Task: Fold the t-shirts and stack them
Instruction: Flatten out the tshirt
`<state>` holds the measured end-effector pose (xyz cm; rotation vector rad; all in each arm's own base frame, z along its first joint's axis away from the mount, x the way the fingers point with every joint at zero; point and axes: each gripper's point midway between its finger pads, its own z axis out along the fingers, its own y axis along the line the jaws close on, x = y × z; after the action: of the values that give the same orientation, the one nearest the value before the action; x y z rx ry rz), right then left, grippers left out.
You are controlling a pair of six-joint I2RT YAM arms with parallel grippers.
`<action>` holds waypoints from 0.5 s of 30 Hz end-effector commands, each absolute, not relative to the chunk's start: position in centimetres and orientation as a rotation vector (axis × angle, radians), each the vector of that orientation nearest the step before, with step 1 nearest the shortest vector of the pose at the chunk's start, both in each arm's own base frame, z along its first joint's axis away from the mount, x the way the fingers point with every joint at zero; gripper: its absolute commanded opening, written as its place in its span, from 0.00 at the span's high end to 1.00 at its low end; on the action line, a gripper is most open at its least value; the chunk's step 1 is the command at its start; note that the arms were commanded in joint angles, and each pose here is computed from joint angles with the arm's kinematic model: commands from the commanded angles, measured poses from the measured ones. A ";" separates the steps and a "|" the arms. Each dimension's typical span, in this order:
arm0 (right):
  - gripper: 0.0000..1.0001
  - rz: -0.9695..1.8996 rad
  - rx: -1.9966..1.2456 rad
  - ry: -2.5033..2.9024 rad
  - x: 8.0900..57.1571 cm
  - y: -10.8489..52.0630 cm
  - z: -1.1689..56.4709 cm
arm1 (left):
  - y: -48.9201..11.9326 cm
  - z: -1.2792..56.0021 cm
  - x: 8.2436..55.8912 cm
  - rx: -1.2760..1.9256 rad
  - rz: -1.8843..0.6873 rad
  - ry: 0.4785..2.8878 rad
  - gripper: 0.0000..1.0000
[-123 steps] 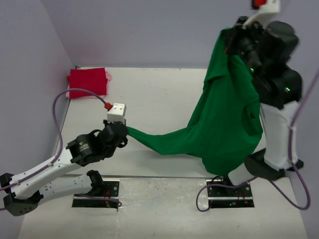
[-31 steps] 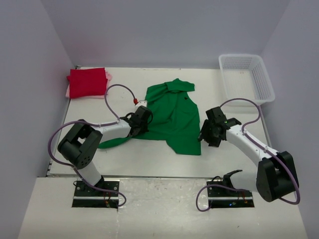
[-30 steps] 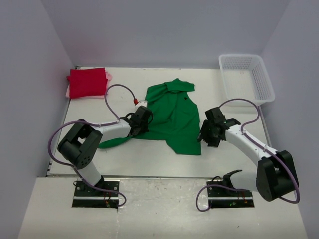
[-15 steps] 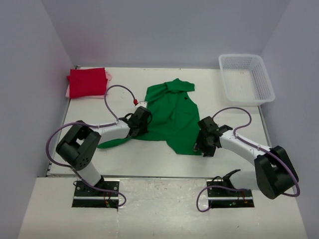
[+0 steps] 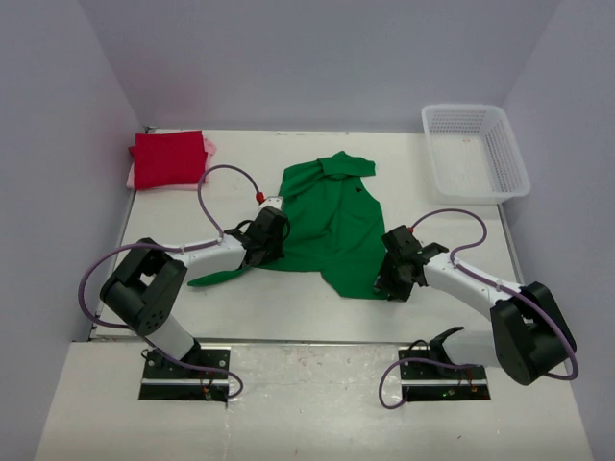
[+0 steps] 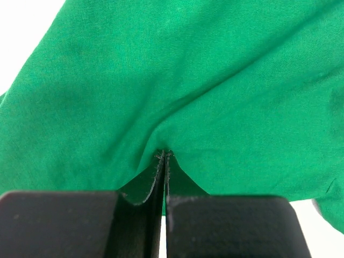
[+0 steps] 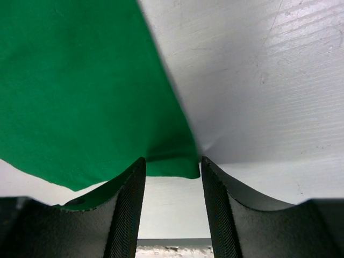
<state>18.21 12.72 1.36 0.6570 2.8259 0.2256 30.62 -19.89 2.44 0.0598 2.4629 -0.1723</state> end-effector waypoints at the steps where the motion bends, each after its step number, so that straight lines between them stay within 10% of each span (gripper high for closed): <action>1: 0.53 0.221 0.702 2.806 18.5 12.8 0.7 | -19.9 3.8 31.1 0.068 -0.197 2.417 1.00; 9: 0.58 0.202 0.710 2.798 18.7 12.7 0.7 | -20.0 3.6 30.8 0.072 -0.205 2.422 1.00; 15: 0.79 0.194 0.713 2.805 18.6 12.6 0.6 | -19.8 3.7 30.7 0.074 -0.204 2.420 1.00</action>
<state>18.55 13.04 1.15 0.6842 2.8145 0.2357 30.26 -19.72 2.37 0.0630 2.4656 -0.1768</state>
